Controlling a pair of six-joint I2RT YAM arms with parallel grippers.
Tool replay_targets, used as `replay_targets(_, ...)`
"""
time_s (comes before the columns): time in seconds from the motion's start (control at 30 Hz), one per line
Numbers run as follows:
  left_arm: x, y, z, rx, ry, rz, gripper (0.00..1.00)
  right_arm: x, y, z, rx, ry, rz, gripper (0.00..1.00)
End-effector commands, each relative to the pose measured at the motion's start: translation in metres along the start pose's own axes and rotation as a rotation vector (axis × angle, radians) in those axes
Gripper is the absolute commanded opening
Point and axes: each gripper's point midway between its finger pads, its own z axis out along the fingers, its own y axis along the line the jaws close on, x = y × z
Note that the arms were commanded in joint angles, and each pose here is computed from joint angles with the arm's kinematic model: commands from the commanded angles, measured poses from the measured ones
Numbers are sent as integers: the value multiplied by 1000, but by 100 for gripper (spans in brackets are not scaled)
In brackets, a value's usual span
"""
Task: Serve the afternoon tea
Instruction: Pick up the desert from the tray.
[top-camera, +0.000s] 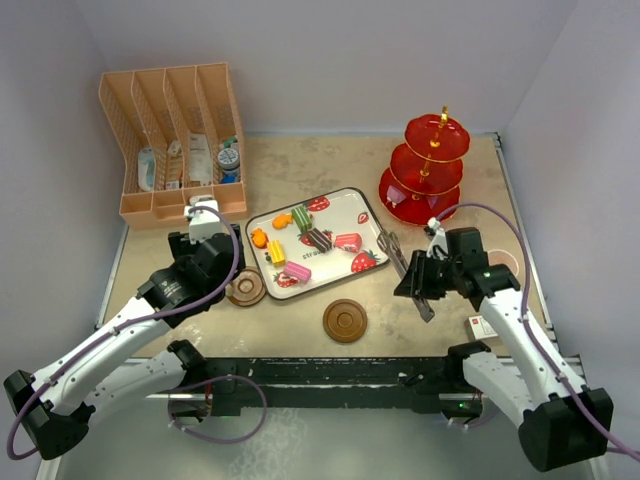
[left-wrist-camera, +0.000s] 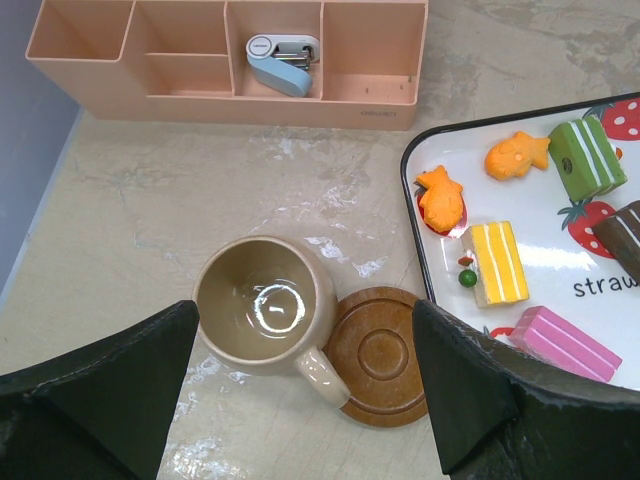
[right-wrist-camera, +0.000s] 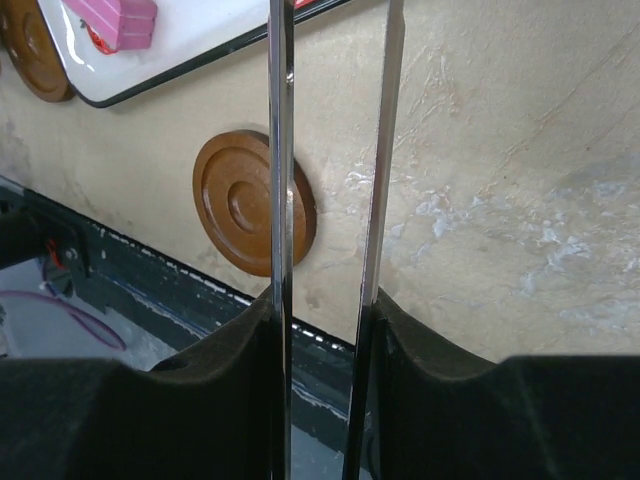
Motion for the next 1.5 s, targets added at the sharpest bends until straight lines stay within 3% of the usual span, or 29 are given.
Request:
replay_targets(0.0,-11,0,-2,4,-28,-24,85,-31,16,-8,42,-101,-71,37)
replay_targets(0.27,-13,2,-3,-3,-34,-30,85,-31,38,4,70,-54,-189,36)
replay_targets(0.67,-16,5,-5,-3,-50,-51,85,-28,56,32,-3,13,-208,33)
replay_targets(1.27,-14,5,-4,-11,-44,-40,85,-53,40,54,131,-16,-203,30)
replay_targets(1.47,-14,4,-3,-13,-41,-37,85,-49,36,65,137,26,-207,30)
